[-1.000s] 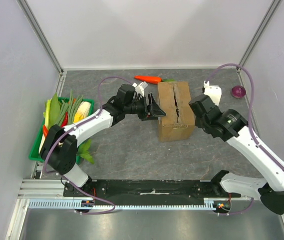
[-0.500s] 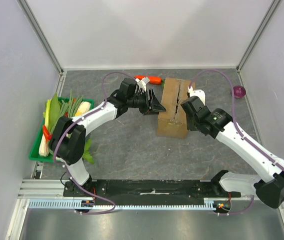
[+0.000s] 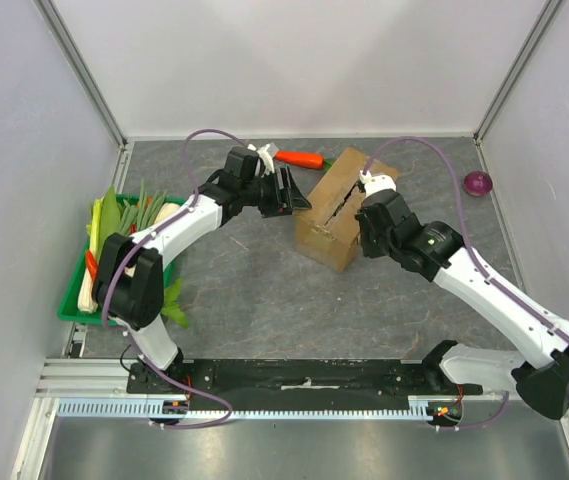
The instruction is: Unpack the express box
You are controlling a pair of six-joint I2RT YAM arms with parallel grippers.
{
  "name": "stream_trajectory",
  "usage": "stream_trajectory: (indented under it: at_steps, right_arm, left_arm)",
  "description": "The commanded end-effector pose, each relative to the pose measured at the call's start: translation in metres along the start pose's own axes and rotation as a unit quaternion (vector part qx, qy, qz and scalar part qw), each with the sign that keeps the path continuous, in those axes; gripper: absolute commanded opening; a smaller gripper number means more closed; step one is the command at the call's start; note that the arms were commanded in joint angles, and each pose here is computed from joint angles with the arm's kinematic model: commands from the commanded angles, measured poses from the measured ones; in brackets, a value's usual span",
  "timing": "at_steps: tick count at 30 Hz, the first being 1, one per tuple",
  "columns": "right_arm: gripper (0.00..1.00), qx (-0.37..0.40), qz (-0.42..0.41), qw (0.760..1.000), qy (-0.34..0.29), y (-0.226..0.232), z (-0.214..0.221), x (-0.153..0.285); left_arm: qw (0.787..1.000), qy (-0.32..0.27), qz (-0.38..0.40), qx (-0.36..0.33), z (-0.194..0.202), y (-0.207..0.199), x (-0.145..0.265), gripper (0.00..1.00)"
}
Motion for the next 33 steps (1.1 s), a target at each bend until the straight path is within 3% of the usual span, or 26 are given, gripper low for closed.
stream_trajectory:
  at_steps: [1, 6, 11, 13, 16, 33]
  right_arm:
    - [0.00, 0.055, -0.018, 0.996, -0.072, -0.010, -0.020, 0.031]
    - [0.00, 0.103, -0.109, 0.983, -0.106, 0.000, -0.036, 0.058]
    - [0.00, 0.143, -0.184, 0.952, -0.197, 0.020, -0.059, 0.056]
    - [0.00, 0.143, -0.190, 0.940, -0.243, 0.026, -0.071, 0.052]
    - [0.00, 0.156, -0.183, 0.933, -0.266, 0.029, -0.075, 0.037]
    - [0.00, 0.232, -0.182, 0.917, -0.268, 0.038, -0.065, -0.002]
  left_arm:
    - [0.996, -0.046, -0.029, -0.071, -0.011, -0.011, 0.032, 0.73]
    - [0.997, -0.038, -0.014, -0.065, -0.004, -0.012, 0.037, 0.73]
    - [0.997, -0.027, 0.011, -0.067, 0.000, -0.009, 0.029, 0.73]
    - [0.997, -0.025, 0.018, -0.076, 0.002, -0.008, 0.026, 0.72]
    - [0.996, -0.022, 0.021, -0.087, 0.002, -0.006, 0.024, 0.70]
    - [0.997, 0.000, 0.002, -0.081, 0.009, 0.013, 0.010, 0.59]
Point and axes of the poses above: each gripper's point midway between its finger pads, its own x axis back along the fingers, its own y axis along the line the jaws close on, z = x × y, the point moved 7 cm from there along x, back along the fingers, and after that the axes turned 7 degrees about x, right-handed, at the moved point
